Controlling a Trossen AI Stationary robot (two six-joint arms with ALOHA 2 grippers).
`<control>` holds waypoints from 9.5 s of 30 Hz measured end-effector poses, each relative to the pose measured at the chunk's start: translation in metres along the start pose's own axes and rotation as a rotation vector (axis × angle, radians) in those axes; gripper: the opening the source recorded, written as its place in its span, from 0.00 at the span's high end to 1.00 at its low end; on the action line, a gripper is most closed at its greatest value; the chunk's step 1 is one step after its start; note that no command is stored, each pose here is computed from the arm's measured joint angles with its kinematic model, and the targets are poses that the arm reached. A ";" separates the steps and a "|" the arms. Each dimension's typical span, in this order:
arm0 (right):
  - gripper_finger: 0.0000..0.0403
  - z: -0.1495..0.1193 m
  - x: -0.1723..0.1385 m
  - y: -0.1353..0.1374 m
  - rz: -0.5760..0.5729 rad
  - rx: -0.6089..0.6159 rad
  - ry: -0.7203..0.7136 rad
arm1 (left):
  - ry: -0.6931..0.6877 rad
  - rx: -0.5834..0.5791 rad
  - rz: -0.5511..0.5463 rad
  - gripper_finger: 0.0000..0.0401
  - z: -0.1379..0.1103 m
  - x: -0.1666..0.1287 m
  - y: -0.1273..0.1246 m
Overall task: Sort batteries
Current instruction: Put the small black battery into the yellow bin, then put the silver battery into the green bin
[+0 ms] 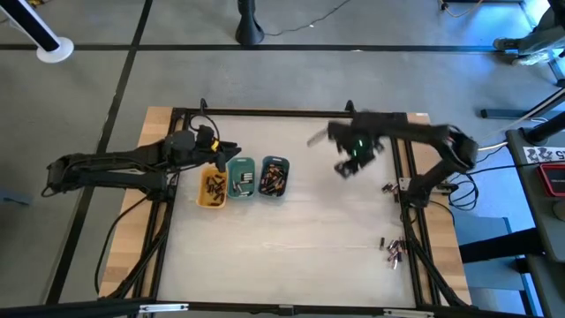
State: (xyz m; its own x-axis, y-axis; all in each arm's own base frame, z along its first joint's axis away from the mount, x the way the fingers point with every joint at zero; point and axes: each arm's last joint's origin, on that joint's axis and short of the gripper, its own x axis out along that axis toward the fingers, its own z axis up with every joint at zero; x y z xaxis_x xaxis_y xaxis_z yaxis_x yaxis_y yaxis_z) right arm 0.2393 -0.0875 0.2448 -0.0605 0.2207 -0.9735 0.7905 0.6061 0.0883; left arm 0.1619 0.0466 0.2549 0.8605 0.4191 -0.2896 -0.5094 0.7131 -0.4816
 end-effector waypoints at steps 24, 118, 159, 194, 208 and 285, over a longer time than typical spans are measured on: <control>0.55 -0.190 0.117 0.068 -0.079 0.497 0.135 | 0.032 -0.046 -0.121 0.60 0.017 0.021 0.022; 0.95 0.037 -0.067 0.114 1.127 -0.254 -1.191 | 0.030 -0.349 -0.659 0.60 0.016 0.073 -0.012; 0.95 0.073 -0.060 0.130 1.097 -0.249 -1.149 | 0.029 -0.237 -0.614 0.94 0.012 0.075 -0.009; 0.40 0.055 -0.093 0.047 0.717 -0.211 -1.099 | 0.474 -0.300 -0.005 0.93 -0.023 -0.014 0.025; 0.40 0.056 -0.089 0.045 0.628 -0.196 -1.116 | 0.667 -0.310 0.387 0.93 -0.056 -0.028 0.034; 0.39 -0.155 0.081 0.081 -0.025 -0.157 0.331 | 0.043 0.258 0.011 0.61 0.037 0.005 -0.006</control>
State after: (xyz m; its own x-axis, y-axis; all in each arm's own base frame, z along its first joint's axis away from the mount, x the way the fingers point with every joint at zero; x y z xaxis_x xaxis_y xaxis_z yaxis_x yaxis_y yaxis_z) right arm 0.2039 0.0979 0.2054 -0.2929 0.4244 -0.8568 0.6848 0.7185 0.1218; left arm 0.1695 0.0647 0.2868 0.8512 0.4072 -0.3310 -0.4958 0.8308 -0.2528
